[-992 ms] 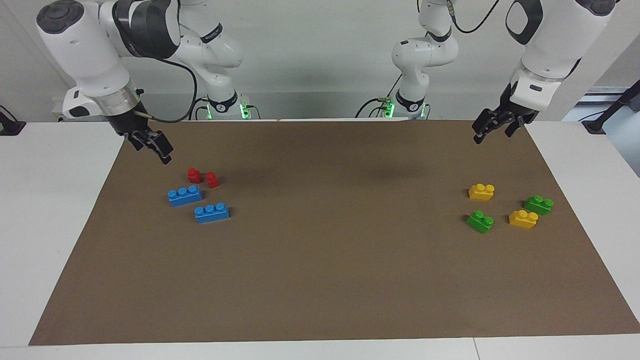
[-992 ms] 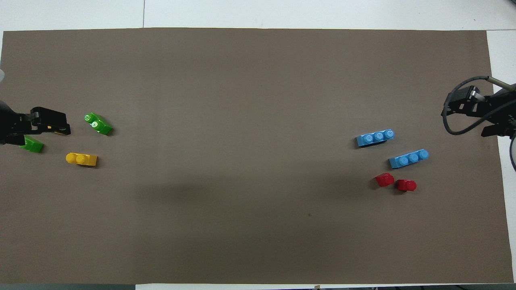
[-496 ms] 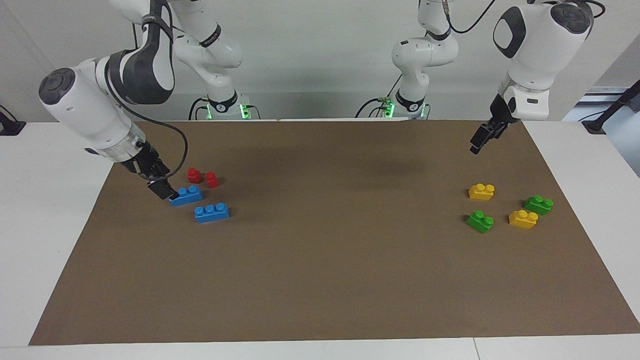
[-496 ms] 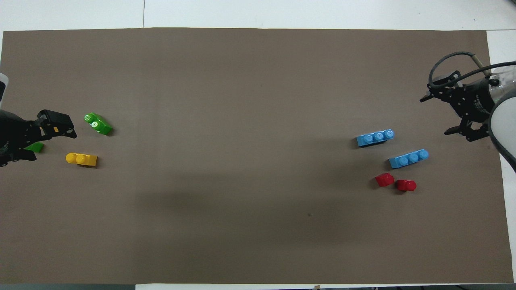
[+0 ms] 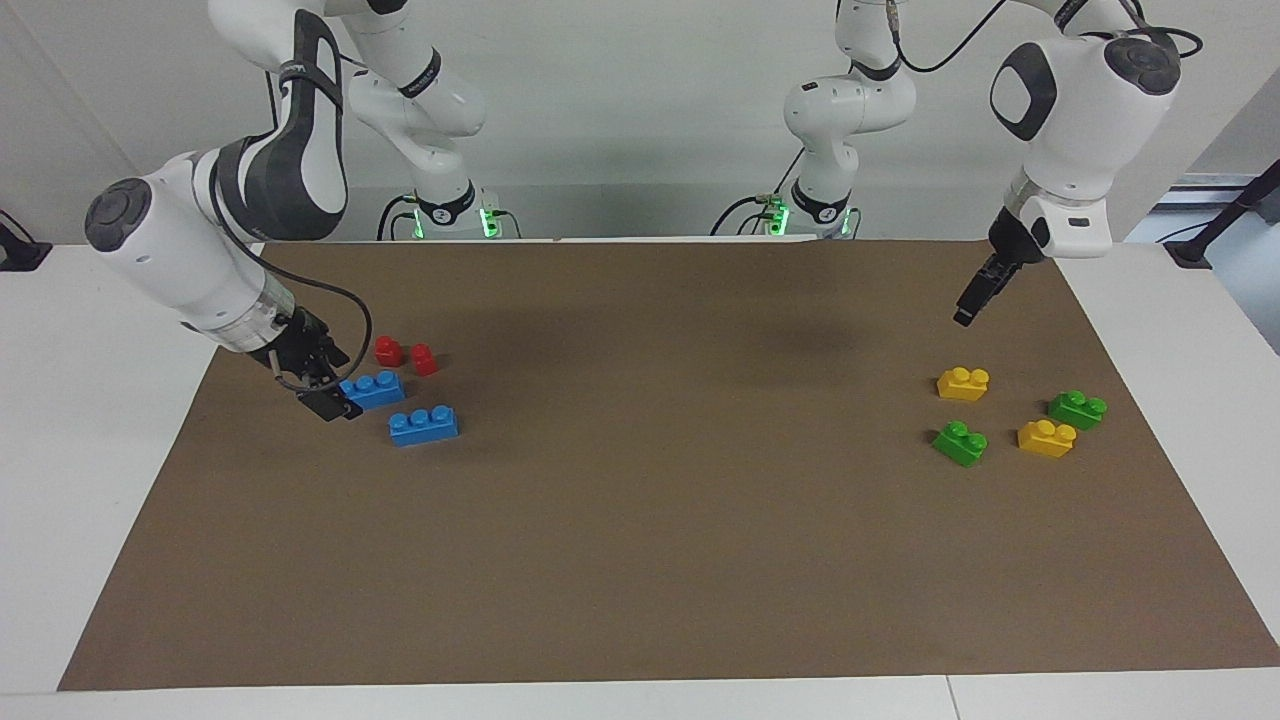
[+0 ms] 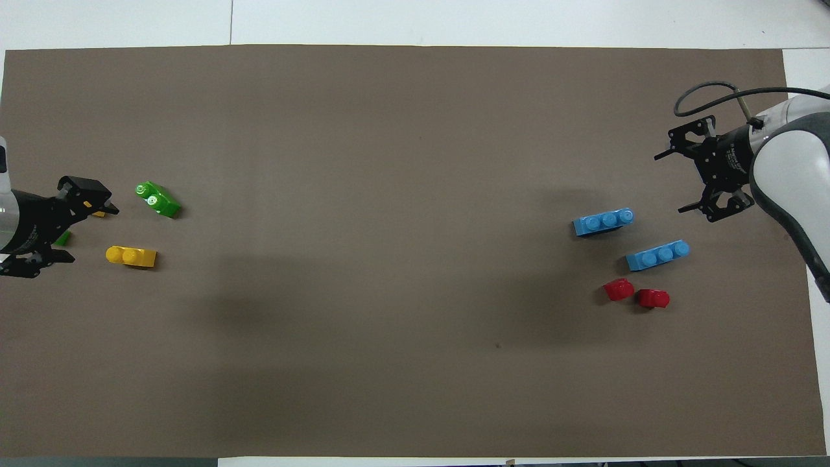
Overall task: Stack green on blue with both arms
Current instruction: 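Move the left gripper over the green brick while the right gripper approaches the blue brick, then lower and close the left gripper on the green brick while the right grasps blue, then lift the green brick with the left gripper while the right gripper carries blue inward, then press the green brick onto the blue brick end with the left gripper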
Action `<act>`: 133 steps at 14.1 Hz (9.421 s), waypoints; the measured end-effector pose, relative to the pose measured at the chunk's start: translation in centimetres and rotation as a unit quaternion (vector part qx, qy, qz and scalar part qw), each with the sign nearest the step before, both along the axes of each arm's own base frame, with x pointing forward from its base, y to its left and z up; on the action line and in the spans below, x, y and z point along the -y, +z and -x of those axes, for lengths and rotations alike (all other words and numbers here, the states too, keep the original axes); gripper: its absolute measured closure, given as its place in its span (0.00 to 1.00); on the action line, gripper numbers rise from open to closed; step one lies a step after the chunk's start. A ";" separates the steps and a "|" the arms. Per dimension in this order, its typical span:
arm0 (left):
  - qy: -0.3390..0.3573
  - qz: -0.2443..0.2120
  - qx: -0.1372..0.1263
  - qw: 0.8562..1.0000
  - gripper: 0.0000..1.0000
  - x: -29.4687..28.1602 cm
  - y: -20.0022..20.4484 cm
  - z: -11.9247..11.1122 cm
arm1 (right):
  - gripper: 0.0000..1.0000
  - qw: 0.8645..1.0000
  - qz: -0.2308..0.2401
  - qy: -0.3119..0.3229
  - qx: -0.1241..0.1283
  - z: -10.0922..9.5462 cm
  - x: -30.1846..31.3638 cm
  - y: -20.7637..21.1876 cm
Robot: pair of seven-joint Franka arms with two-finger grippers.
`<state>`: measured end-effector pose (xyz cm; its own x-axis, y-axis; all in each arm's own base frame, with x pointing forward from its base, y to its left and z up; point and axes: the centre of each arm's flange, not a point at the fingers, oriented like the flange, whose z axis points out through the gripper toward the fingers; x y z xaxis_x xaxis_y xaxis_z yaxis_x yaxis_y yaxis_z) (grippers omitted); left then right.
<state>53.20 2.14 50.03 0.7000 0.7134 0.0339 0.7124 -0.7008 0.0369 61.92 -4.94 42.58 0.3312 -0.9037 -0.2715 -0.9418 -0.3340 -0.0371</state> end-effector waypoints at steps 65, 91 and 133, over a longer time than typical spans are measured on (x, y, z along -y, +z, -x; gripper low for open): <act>0.239 0.026 -0.020 0.970 0.66 8.9 -4.4 -6.4 | 0.66 0.992 -0.090 -0.078 -0.046 3.2 -24.1 -0.3; 0.398 0.046 0.024 0.916 0.66 32.1 -6.3 9.1 | 0.66 0.981 -0.097 -0.170 0.001 15.5 -40.6 -13.1; 0.372 0.057 0.047 0.925 0.66 37.4 -15.2 14.0 | 0.66 0.981 -0.048 -0.186 -0.014 16.8 -41.0 -13.9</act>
